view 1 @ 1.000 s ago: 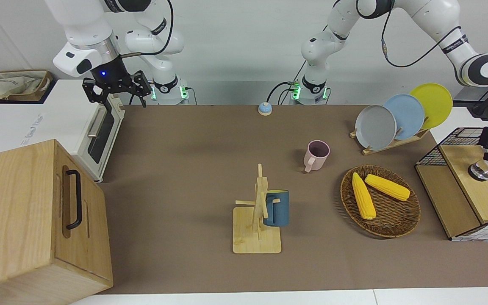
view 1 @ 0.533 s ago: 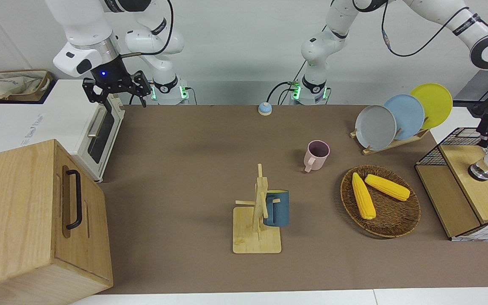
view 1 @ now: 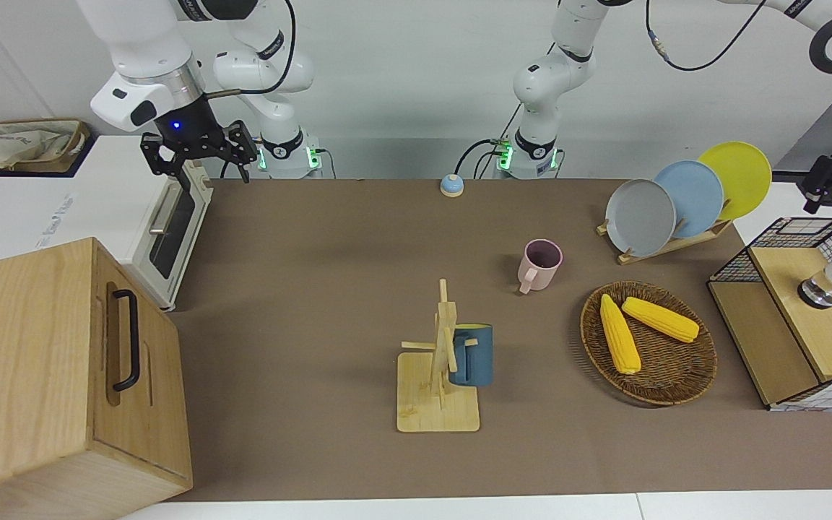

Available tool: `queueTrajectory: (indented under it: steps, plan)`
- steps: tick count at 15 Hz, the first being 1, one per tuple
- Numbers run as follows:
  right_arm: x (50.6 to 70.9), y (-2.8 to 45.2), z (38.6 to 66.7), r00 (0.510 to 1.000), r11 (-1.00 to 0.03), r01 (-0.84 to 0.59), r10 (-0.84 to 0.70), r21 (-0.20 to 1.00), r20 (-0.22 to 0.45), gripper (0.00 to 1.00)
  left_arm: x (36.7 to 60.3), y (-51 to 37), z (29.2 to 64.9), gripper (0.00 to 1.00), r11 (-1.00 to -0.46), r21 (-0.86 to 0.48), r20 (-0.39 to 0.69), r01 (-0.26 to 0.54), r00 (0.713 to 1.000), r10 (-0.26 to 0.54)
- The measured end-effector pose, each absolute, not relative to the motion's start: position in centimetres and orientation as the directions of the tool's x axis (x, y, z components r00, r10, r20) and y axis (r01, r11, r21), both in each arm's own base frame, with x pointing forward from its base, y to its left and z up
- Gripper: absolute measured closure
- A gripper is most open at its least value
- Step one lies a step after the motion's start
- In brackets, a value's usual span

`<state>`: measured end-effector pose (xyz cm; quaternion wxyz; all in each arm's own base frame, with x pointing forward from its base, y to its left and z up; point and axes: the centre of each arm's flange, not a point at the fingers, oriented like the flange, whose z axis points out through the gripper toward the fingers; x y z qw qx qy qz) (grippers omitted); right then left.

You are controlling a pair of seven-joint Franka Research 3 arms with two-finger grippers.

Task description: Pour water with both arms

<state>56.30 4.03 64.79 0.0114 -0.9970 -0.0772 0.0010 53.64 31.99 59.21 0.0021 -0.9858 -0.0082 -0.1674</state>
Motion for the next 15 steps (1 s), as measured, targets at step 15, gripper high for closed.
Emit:
queueTrajectory:
  steps: [15]
  plan:
    - [56.3,4.0,64.8,0.988,-0.988,0.154,0.154,-0.023,0.000,0.01,55.6,15.2,62.4,0.00,-0.998,0.049,0.134,0.030,0.990,0.037]
